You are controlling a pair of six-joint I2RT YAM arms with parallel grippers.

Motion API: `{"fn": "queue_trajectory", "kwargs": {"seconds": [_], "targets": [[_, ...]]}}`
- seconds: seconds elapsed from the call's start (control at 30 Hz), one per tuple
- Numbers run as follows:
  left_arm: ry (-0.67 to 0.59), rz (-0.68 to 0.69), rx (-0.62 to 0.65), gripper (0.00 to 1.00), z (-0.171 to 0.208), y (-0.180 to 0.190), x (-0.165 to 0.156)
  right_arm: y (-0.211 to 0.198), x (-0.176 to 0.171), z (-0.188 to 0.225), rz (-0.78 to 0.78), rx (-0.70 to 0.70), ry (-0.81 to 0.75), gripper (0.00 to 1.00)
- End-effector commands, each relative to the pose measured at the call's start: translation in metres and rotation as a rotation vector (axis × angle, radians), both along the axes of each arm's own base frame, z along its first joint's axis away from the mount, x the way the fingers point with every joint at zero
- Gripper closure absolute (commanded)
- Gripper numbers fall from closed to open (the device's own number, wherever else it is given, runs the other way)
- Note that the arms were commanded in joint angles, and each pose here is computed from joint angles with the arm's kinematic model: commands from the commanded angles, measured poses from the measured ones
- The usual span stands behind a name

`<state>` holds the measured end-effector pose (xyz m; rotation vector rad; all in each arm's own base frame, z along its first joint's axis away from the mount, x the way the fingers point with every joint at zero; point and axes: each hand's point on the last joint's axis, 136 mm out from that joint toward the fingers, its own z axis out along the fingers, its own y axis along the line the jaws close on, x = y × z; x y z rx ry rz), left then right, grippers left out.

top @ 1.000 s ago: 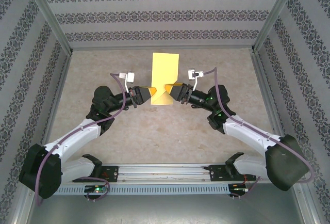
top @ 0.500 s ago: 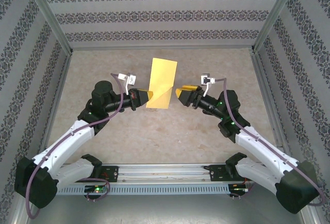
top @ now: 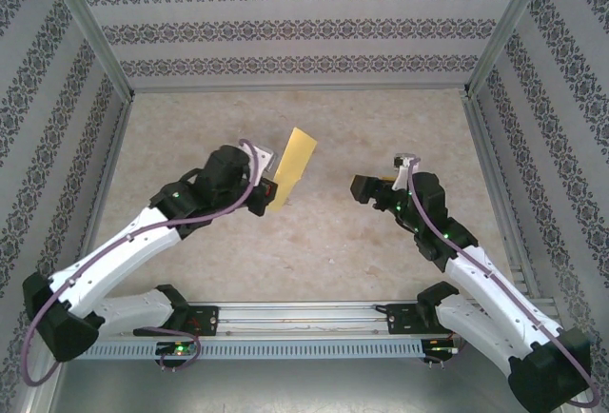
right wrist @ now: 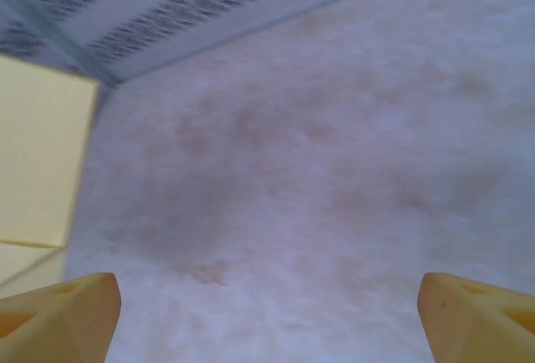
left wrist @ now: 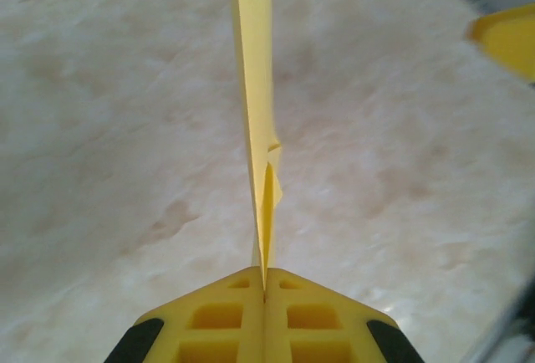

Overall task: Fold a paper plane with a square sheet of paper (fold left side to right side)
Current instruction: Turn over the paper at the center of the table.

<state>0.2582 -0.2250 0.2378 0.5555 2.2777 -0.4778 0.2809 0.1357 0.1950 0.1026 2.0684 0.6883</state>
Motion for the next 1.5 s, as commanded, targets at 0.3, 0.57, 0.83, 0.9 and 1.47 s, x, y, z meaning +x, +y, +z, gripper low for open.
{"fn": "queue_trajectory", "kwargs": {"seconds": [0.3, 0.57, 0.83, 0.9, 1.47], "targets": [[-0.043, 0.358, 0.712, 1.0, -0.037, 0.075, -0.003, -0.045, 0.002, -0.042, -0.189, -0.089, 0.172, 0.02], [-0.003, 0.475, 0.824, 1.0, -0.076, 0.07, -0.01, -0.045, 0.007, -0.051, -0.191, -0.067, 0.198, 0.02], [0.122, 0.484, 0.783, 1.0, -0.126, 0.049, -0.019, -0.046, 0.007, -0.057, -0.187, -0.045, 0.219, 0.02], [0.172, 0.471, 0.724, 1.0, -0.141, 0.038, -0.022, -0.046, 0.006, -0.059, -0.191, -0.037, 0.224, 0.02], [0.42, 0.434, 0.376, 0.86, -0.19, -0.012, -0.028, -0.048, 0.003, -0.07, -0.193, -0.004, 0.252, 0.02]]}}
